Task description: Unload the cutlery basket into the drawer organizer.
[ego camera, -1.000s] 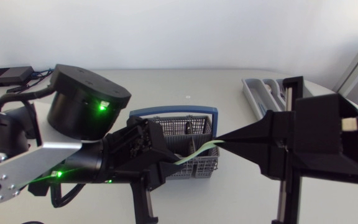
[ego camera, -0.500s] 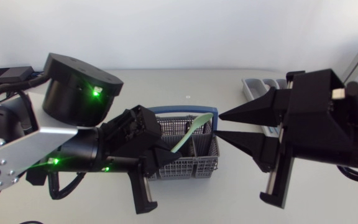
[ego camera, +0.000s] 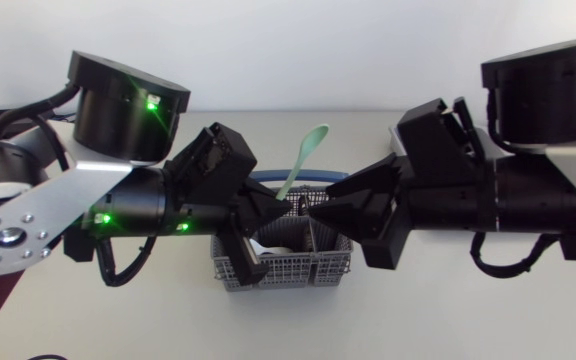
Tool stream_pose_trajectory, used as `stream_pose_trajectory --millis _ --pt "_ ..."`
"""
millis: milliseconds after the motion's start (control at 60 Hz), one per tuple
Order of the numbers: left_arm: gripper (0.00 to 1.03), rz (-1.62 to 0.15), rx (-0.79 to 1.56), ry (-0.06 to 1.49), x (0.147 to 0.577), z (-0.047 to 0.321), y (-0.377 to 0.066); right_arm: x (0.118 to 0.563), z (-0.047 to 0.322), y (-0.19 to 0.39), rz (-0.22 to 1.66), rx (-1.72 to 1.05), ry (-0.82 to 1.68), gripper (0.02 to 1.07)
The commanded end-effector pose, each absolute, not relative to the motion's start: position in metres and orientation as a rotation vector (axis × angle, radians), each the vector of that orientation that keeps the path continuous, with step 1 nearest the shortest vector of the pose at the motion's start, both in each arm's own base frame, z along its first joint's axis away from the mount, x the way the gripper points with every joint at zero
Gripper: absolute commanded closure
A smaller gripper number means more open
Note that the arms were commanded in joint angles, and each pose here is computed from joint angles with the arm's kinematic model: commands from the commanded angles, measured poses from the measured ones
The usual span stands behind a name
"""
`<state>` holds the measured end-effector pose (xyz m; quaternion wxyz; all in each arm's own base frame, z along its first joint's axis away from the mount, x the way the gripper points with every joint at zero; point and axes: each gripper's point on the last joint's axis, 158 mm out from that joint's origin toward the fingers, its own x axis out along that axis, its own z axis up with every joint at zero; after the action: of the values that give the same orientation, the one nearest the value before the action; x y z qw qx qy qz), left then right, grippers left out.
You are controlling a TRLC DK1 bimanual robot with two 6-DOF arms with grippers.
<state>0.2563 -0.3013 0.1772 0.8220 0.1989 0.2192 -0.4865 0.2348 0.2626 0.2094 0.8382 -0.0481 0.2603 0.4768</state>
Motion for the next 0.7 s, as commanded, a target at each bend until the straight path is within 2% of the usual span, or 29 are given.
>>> stream_pose_trajectory --millis 0,217,267,683 --pt "1.0 -1.007 0.398 0.46 0.269 0.184 -0.306 0.238 0.226 0.275 1.025 -0.036 0.539 0.45" --pt "1.0 -0.998 0.384 0.471 0.279 0.179 -0.313 0.257 0.23 0.275 1.023 0.027 0.551 0.45" --pt "1.0 -0.998 0.379 0.473 0.281 0.179 -0.315 0.265 0.232 0.274 1.009 0.044 0.56 0.49" --pt "1.0 -0.949 0.373 0.452 0.295 0.184 -0.319 0.295 0.238 0.285 0.991 0.1 0.593 0.57"
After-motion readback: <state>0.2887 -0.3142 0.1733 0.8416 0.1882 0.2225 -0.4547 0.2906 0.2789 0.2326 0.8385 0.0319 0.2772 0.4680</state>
